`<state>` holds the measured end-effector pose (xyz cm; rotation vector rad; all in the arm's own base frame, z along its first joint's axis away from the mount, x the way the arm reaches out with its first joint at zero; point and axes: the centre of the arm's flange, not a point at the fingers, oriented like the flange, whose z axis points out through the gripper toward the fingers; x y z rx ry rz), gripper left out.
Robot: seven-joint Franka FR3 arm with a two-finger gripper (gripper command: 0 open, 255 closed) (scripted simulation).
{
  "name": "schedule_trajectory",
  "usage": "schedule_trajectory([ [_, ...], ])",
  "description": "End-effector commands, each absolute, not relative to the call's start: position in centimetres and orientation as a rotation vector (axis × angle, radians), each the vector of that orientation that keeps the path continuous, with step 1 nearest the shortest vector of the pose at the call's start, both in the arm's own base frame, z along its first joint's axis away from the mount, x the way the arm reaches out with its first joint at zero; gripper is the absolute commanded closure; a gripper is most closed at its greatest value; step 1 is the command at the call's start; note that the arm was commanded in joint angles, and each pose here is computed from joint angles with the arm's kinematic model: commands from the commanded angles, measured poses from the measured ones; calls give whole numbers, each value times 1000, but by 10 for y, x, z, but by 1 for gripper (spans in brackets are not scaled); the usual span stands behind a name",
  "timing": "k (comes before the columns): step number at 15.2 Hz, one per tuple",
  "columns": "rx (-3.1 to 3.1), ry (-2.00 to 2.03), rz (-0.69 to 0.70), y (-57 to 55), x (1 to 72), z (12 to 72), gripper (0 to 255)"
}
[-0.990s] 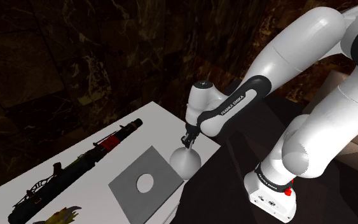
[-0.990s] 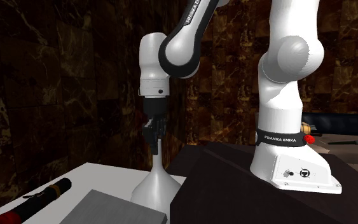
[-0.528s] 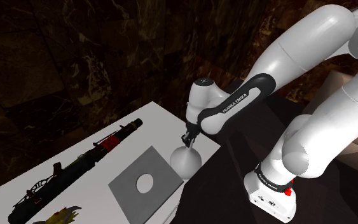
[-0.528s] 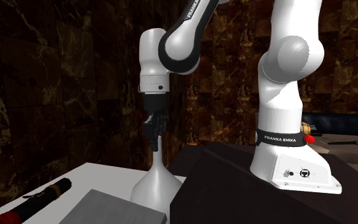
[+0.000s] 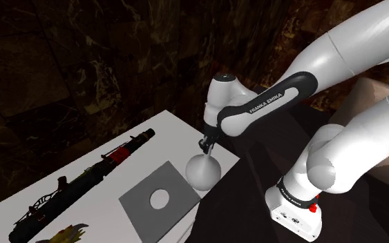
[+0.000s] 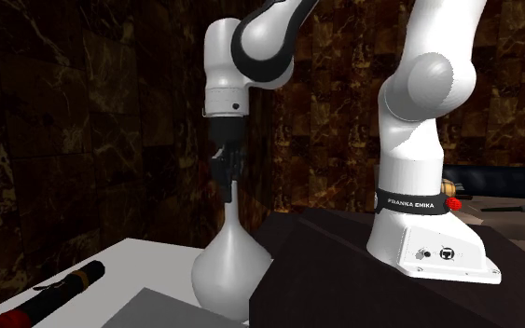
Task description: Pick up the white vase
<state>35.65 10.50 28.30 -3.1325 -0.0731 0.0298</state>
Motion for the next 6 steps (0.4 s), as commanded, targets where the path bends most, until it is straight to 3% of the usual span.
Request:
schedule_trajectory([
  [1,-3132,-74,27,106,357,295,255],
  [6,-3132,-74,27,106,357,312,255],
])
